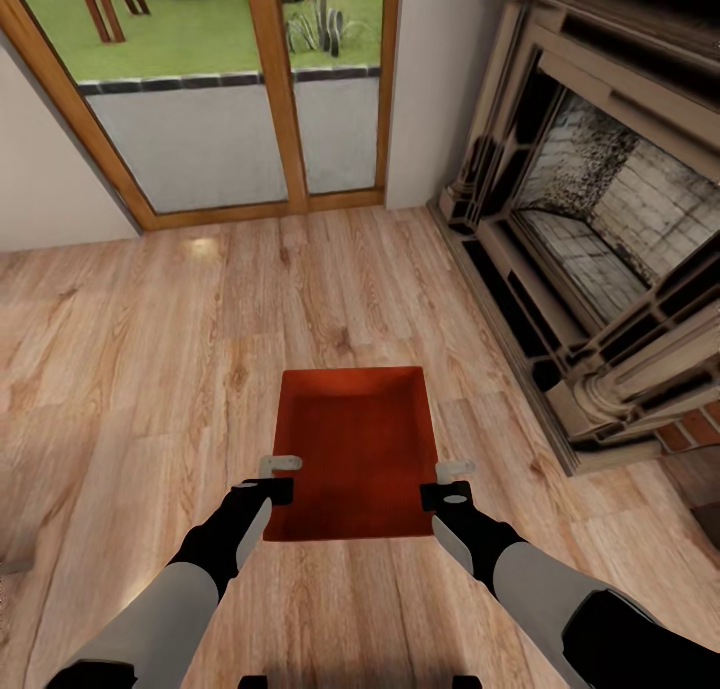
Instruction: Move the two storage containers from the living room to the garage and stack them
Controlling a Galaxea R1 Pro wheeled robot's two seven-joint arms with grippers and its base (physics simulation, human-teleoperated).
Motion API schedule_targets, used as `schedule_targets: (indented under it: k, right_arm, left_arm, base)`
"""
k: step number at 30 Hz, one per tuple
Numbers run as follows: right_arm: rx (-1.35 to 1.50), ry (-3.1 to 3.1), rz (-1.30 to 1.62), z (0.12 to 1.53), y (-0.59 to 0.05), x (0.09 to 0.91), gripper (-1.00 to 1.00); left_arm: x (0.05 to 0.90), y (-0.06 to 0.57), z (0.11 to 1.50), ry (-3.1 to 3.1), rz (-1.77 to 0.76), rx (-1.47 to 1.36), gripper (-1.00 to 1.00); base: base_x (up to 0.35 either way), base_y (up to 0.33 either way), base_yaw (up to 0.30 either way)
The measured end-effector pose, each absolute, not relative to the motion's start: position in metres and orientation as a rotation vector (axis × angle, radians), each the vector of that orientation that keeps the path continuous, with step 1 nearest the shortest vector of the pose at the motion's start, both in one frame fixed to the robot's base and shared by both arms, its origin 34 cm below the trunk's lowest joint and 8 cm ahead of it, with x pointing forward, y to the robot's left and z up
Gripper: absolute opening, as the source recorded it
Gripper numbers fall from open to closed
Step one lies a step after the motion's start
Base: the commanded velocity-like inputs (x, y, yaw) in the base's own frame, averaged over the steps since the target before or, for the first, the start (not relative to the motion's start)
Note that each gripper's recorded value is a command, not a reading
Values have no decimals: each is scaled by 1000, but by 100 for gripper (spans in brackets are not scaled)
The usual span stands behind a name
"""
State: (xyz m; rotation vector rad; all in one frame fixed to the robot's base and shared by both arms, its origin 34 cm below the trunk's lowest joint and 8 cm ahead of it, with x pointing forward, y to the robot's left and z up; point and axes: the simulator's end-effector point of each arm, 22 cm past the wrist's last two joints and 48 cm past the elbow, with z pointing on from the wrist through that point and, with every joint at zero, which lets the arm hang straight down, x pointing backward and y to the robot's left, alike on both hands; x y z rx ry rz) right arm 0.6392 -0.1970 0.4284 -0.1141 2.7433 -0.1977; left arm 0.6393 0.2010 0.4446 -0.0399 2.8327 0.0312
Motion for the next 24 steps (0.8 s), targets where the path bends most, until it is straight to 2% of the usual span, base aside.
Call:
schedule_targets:
  k: [24]
  right_arm:
    - [-108,2743,-201,466,-196,638,-100]
  left_arm:
    - [640,202,483,2833,35,-36,-100]
  base:
    - [0,0,0]
